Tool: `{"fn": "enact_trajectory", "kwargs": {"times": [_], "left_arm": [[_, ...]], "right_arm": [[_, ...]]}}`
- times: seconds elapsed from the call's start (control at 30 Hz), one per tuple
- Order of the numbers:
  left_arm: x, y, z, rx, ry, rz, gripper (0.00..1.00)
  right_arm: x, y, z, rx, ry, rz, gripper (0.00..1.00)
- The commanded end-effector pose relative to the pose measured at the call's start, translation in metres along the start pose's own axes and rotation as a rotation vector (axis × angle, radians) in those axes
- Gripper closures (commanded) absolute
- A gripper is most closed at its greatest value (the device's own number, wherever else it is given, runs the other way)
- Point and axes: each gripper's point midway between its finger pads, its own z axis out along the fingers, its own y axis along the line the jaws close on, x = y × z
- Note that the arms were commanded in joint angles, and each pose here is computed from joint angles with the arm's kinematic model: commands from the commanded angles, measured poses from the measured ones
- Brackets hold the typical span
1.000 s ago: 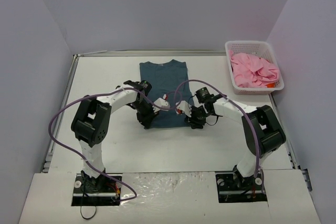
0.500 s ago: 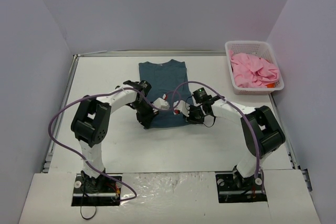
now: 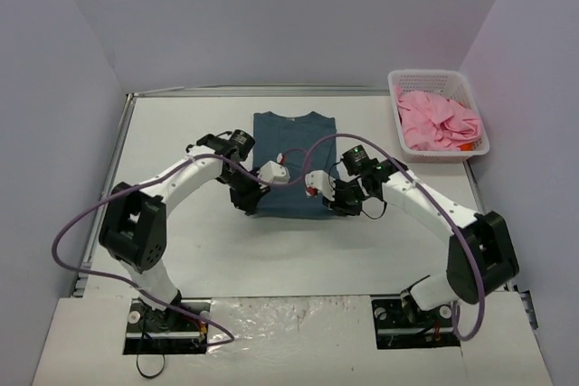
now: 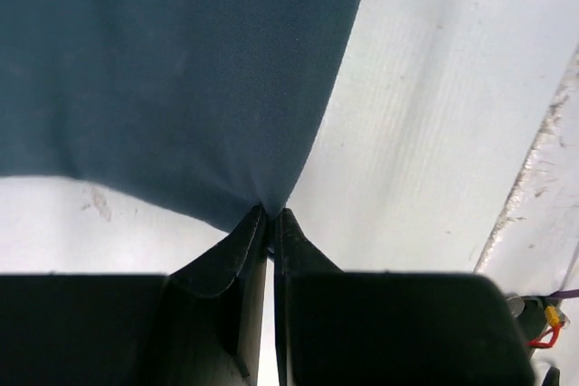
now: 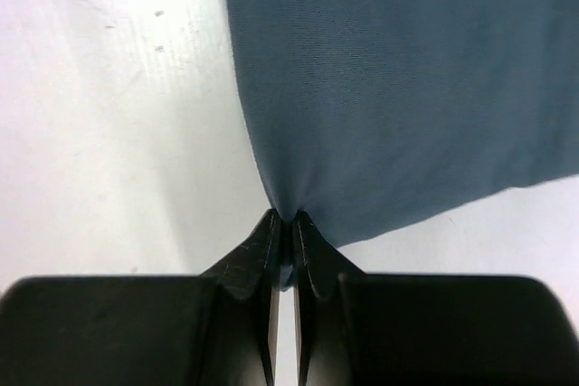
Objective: Fold and stack the t-shirts
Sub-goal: Grab one side of the 2/3 rectangular tshirt with both arms, then fold the long partially folded tshirt into a neat square
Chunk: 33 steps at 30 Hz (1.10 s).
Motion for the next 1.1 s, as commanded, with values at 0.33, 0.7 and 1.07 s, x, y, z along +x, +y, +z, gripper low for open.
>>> {"fn": "enact_trajectory", "kwargs": {"times": [0.33,0.7,1.07], "left_arm": [[0.008,-0.078,-0.069,0.052,-0.041,0.096,0.98],[0.012,-0.100,-0.090,0.032,-0.050,0.142,0.98],[-0.002,-0.049,-0.096,-0.187,-0.035,0.103,0.98]], "right_arm": [[-0.017,0.052,-0.072,-0.091,-0.063,-0.006,1.00],[-0.031,0.062,-0.096,-0.144,-0.113,-0.006,1.00],[-0.044,0.026,-0.095,-0.106,-0.089,-0.023,1.00]]}}
